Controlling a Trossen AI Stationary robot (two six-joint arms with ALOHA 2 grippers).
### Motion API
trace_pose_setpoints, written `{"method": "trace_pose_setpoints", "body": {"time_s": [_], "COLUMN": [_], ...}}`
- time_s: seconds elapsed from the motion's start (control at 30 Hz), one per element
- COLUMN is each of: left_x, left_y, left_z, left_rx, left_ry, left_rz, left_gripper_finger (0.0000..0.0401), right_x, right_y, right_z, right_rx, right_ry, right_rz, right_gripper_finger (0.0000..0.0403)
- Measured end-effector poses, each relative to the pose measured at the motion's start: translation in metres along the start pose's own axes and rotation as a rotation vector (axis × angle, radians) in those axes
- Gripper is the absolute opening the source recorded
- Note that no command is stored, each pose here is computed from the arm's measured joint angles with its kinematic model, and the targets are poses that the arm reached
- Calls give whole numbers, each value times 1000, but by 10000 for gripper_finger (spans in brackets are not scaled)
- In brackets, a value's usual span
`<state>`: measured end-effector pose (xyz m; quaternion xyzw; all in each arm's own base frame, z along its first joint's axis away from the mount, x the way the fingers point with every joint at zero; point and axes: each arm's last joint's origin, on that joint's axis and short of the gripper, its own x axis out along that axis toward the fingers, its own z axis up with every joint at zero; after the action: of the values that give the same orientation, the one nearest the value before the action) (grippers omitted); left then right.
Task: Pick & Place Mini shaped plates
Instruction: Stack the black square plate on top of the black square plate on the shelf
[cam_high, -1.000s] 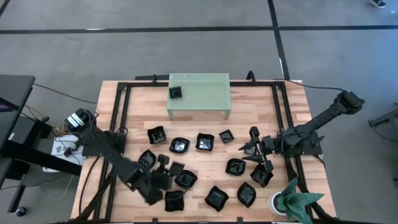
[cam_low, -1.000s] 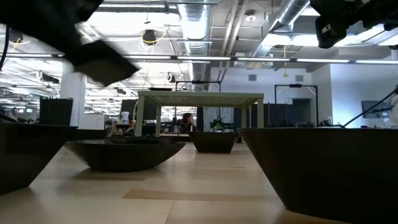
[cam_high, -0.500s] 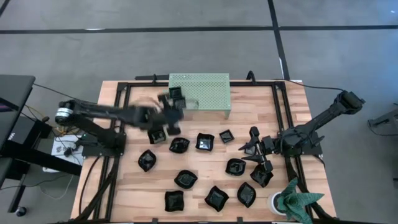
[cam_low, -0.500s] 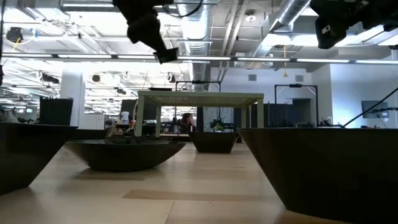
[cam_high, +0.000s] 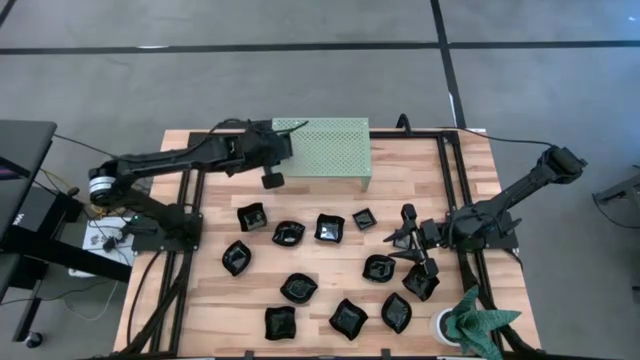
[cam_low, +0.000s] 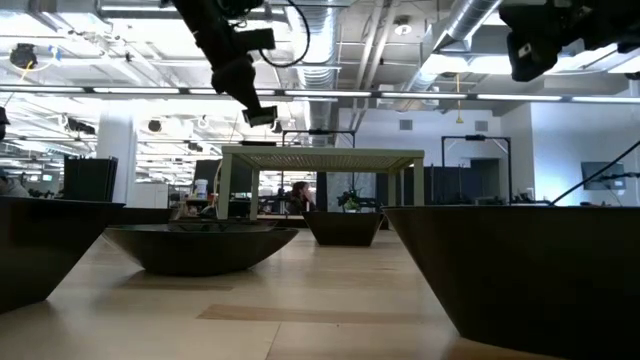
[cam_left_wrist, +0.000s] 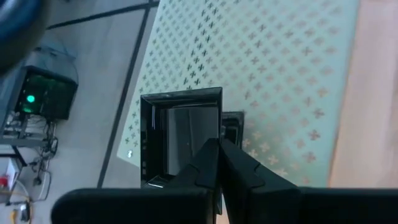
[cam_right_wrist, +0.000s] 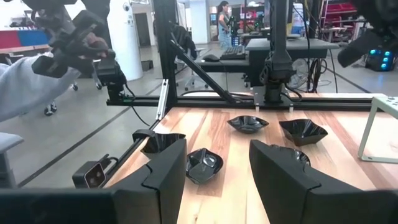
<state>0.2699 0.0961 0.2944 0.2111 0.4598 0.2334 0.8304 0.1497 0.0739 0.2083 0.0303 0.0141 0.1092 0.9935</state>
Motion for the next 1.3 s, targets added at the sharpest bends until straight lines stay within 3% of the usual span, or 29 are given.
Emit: {"method": "trace_pose_setpoints", "body": {"time_s": [0.53, 0.77, 1.3], "left_x": [37, 34, 33], "left_y": [-14, -10, -10], "left_z": [0, 0, 0], "left_rx": [34, 30, 33], "left_ry": [104, 119, 109], "left_rz": [-5, 62, 50], "left_gripper_finger": [15, 12, 38], "right_x": [0, 0, 0], "right_y": [0, 0, 0], "right_z": [0, -1, -3], "right_rx": [1, 0, 2], "right_ry": [3, 7, 29], "right_rz": [1, 0, -1], "right_gripper_finger": [171, 171, 171]}}
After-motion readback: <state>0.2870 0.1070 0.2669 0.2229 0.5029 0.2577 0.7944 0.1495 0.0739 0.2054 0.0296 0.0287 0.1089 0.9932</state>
